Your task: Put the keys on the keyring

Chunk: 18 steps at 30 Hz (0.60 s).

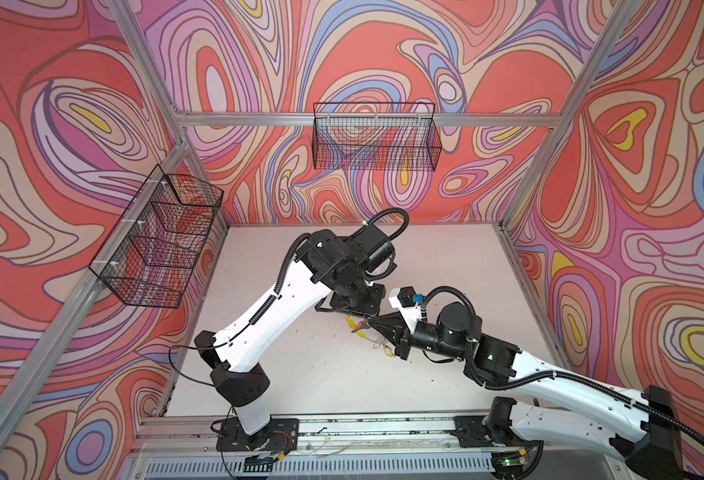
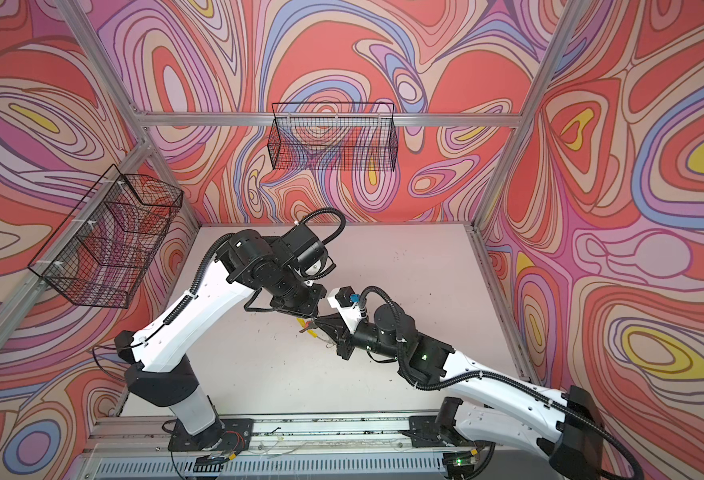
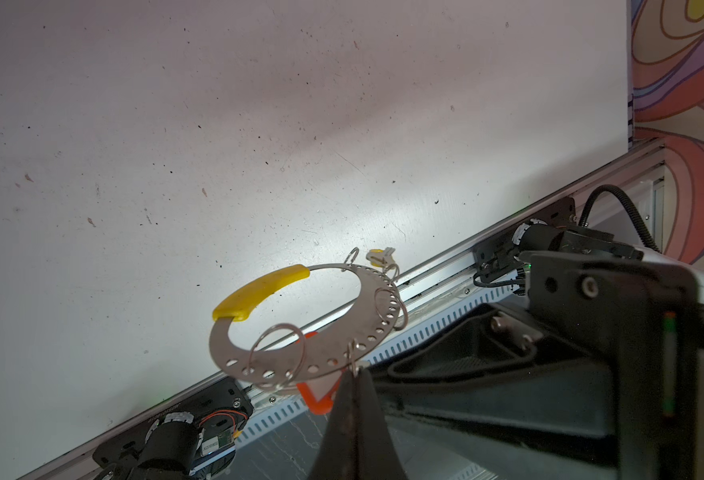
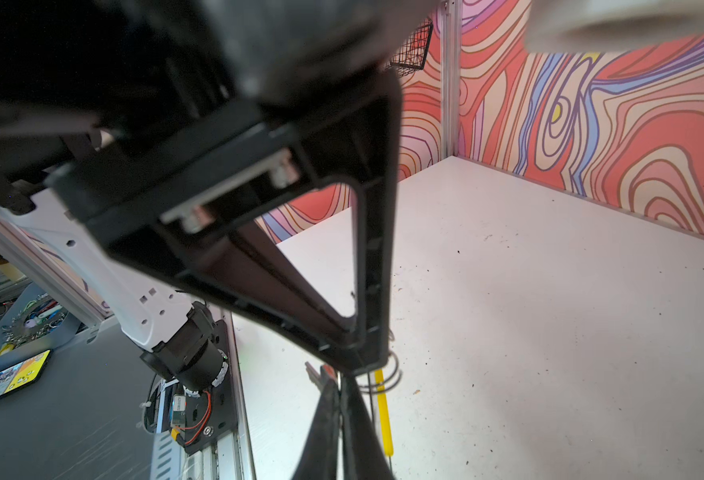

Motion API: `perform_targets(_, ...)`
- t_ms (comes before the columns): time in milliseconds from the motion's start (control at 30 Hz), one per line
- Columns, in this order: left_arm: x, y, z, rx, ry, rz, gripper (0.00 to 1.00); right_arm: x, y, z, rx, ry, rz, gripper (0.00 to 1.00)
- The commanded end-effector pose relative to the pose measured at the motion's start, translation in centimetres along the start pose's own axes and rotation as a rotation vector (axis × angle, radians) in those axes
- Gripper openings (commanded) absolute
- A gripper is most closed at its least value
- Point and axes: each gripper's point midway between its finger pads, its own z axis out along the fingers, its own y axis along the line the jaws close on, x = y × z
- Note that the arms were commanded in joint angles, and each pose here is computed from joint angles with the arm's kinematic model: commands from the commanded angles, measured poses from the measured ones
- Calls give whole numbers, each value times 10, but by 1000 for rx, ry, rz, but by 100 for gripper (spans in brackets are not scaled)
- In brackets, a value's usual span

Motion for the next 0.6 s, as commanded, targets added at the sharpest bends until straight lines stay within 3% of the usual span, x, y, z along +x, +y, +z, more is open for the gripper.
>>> perform_targets(0,22,28,-11,-111,74,-43,0,6,-7,-4,47,51,14,0)
perform_targets(133,22,26,-14,-94,71,-41,0,16,-26,-5,160,109,36,0)
perform_targets(367,24,27,-14,-96,72,-40,0,8,-30,-10,197,109,60,0)
perform_targets(567,18,28,-17,-107,43,-49,0,3,-9,-15,95,117,49,0)
